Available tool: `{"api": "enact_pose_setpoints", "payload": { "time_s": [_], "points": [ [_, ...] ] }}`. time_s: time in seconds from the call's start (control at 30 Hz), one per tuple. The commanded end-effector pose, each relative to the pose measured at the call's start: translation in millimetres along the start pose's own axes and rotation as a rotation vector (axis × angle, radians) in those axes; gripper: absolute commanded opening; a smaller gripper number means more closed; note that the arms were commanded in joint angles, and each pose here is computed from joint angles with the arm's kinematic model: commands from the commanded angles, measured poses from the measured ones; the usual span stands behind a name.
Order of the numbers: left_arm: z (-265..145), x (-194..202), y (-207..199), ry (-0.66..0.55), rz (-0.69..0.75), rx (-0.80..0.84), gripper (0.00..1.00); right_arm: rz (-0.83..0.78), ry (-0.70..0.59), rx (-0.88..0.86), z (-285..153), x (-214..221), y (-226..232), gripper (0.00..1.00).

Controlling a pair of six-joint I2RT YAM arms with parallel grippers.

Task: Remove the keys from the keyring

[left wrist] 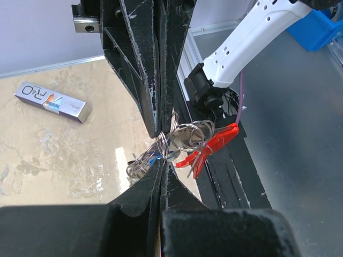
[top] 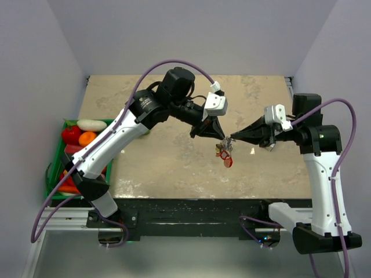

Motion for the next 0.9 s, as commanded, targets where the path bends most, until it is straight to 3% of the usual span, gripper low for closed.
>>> {"api": "enact_pose_setpoints", "payload": {
  "time_s": [0.0, 0.87],
  "points": [
    [-2.2, -14.4, -3.5, -0.038, 0.028, 0.002, 0.00, -0.049, -0.138, -0.045, 2.8, -26.5, 6.9, 0.00],
    [17.5, 9.6, -1.7, 0.036, -0.019, -0.002, 0.00, -0.071, -0.141, -0.047, 2.9, -32.9, 4.9, 0.00]
  ]
}}
Point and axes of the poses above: each gripper's point midway between its finger pads, its own z axis out along the fingers, its own y axis along the line the jaws close on, x = y × z, the point moved 3 cm from there along -z, back along the fingers, and after that the axes turned 13 degrees about -z, right-handed, at the moved point
